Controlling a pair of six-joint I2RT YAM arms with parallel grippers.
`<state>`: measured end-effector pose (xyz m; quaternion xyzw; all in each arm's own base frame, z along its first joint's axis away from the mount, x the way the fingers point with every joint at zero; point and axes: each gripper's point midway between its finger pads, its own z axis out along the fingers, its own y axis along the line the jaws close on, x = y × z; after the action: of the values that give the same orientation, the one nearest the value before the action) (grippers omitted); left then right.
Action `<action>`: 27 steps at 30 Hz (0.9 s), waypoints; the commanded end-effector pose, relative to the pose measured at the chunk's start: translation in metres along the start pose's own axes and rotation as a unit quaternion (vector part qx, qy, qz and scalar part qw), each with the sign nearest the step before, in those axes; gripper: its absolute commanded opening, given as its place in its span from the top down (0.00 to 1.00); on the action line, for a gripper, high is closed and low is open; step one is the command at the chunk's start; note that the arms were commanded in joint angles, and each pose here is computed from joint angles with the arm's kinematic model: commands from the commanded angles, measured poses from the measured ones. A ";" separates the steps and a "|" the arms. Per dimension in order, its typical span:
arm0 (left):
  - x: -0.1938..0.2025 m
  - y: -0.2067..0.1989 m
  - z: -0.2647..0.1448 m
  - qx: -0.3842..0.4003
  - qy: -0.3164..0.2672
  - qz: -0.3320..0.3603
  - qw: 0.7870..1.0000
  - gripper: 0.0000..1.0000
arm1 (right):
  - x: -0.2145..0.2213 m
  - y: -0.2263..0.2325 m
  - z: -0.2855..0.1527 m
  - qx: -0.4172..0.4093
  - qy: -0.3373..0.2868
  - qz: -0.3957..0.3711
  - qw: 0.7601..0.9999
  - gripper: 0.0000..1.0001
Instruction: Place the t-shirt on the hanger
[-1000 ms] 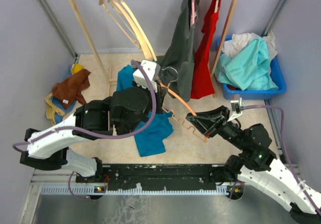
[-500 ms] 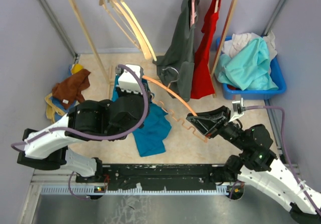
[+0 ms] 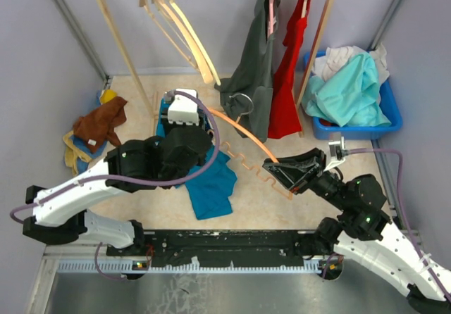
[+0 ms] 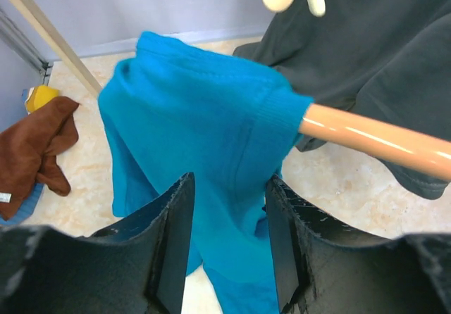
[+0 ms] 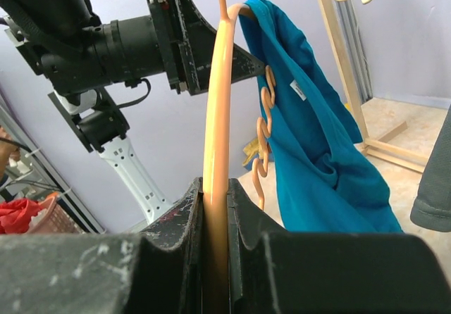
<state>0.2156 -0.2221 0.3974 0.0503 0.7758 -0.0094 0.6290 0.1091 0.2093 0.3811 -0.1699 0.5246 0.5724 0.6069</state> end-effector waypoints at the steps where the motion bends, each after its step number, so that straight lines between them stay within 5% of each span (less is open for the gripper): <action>1: -0.021 0.013 -0.002 -0.002 -0.025 -0.025 0.999 0.51 | -0.064 0.041 -0.002 -0.060 -0.094 -0.018 0.994 1.00; 11: -0.030 -0.001 0.010 0.018 -0.044 -0.024 0.999 0.56 | -0.062 0.040 -0.003 -0.060 -0.091 -0.016 0.994 1.00; 15: -0.026 0.000 0.016 0.019 -0.038 -0.023 0.999 0.68 | -0.064 0.041 -0.004 -0.060 -0.093 -0.017 0.994 1.00; 20: -0.029 0.005 0.016 0.017 -0.039 -0.023 0.999 0.99 | -0.064 0.041 -0.006 -0.058 -0.093 -0.018 0.994 1.00; 27: -0.046 -0.025 0.003 0.060 -0.027 -0.001 0.998 1.00 | -0.058 0.035 -0.003 -0.053 -0.090 -0.014 0.994 1.00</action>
<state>0.2356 -0.2295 0.4237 0.0572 0.7569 -0.0355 0.6501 0.1078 0.2086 0.3812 -0.1711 0.5238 0.5734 0.6062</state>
